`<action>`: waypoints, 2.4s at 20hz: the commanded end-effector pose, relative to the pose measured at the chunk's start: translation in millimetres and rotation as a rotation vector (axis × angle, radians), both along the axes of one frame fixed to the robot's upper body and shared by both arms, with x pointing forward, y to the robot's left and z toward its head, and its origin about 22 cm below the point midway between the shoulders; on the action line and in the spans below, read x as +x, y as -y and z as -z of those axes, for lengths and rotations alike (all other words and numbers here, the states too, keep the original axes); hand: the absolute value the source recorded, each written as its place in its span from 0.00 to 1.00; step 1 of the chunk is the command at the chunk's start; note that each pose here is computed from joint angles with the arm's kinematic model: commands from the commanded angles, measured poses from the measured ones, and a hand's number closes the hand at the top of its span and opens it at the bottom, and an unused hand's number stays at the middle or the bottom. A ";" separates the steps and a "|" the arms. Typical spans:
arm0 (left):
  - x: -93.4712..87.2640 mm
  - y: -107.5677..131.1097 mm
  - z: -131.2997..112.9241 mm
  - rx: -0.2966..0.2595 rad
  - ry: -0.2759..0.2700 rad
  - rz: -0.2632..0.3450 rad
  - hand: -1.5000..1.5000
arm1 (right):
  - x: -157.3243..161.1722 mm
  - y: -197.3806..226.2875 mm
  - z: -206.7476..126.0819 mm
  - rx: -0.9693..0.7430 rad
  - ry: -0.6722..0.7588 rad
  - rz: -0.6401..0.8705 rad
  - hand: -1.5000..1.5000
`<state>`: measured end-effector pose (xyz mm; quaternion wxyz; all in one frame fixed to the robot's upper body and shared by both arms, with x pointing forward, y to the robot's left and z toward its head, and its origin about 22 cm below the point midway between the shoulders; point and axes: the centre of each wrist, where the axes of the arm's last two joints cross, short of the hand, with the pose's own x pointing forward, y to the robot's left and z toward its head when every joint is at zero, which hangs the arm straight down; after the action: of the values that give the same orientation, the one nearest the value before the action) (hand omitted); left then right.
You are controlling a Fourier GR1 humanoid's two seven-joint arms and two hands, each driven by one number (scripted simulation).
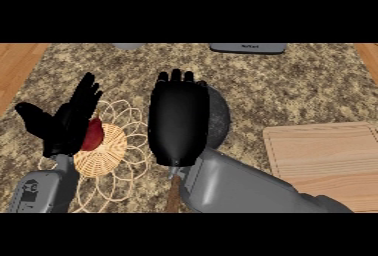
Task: Pick the squash from the cutting board and place it in the pan
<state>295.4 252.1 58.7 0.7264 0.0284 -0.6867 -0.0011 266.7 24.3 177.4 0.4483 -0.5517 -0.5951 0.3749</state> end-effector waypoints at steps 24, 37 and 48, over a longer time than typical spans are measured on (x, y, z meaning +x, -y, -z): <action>-7.3 -3.5 -3.1 -0.007 0.015 -0.034 0.50 | 88.8 89.9 138.4 0.267 -0.201 0.216 1.00; -5.1 -16.2 2.3 -0.011 0.007 -0.059 0.50 | 81.5 150.5 182.0 0.578 -0.114 0.190 0.00; -27.0 -27.2 9.6 0.006 -0.021 -0.081 0.50 | 4.1 217.1 141.8 1.020 0.065 0.094 0.00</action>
<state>273.5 274.3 53.1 0.7265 0.0538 -0.6845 0.0275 299.4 -162.4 18.6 0.6698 -0.3395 -0.6594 0.0361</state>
